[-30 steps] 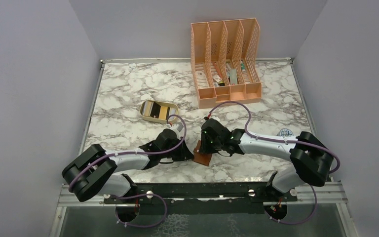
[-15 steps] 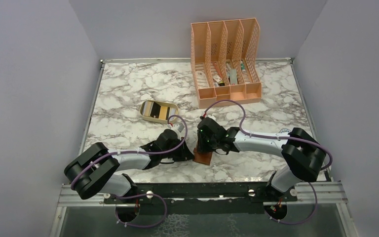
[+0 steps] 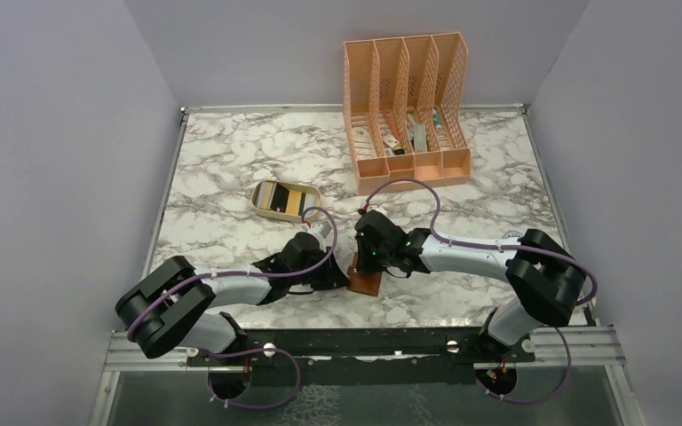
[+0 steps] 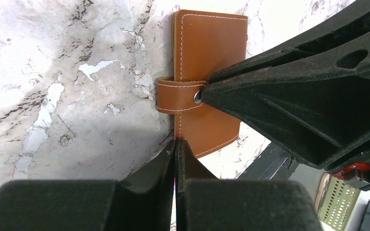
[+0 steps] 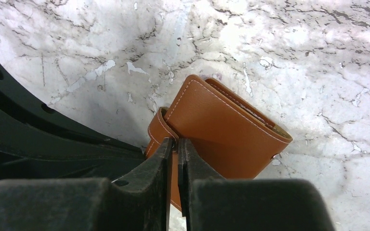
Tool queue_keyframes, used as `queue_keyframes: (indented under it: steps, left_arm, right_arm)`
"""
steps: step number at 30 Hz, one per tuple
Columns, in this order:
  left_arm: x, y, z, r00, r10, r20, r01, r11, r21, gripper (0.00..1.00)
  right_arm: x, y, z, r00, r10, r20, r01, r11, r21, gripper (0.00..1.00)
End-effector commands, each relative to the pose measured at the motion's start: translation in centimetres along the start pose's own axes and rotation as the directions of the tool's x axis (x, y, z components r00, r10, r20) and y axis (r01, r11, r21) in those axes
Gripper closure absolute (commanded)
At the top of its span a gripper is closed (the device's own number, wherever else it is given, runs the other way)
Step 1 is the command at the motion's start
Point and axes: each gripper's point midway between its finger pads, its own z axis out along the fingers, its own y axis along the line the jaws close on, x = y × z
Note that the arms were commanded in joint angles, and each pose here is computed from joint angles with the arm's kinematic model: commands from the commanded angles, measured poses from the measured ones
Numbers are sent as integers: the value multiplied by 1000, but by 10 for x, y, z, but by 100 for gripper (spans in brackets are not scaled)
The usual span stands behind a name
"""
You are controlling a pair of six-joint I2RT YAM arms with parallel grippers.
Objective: Put the credit cards into the card holder
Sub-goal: Close the card holder at the center of the board.
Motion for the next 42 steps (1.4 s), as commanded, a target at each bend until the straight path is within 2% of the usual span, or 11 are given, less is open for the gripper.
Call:
queue_keyframes:
  steps: [1,4,20,42]
  left_arm:
    - [3,4,1,1000,-3,4,3,1000,-15,94]
    - [3,5,1,1000,-6,5,6,1000,-18,94]
    - [5,11,2,1000,-13,6,14,999,-37,94]
    - [6,14,3,1000,-18,2,18,999,-50,94]
  right_arm:
    - [-4,8,2,1000,-19,14,19,999,-27,94]
    - [-7,10,-2,999,-23,25,23,999,-34,99]
    - [-15,7,-21,998,0,60,1,1000,-19,99]
    - [-3,-14,-21,999,23,43,-26,998,63,99]
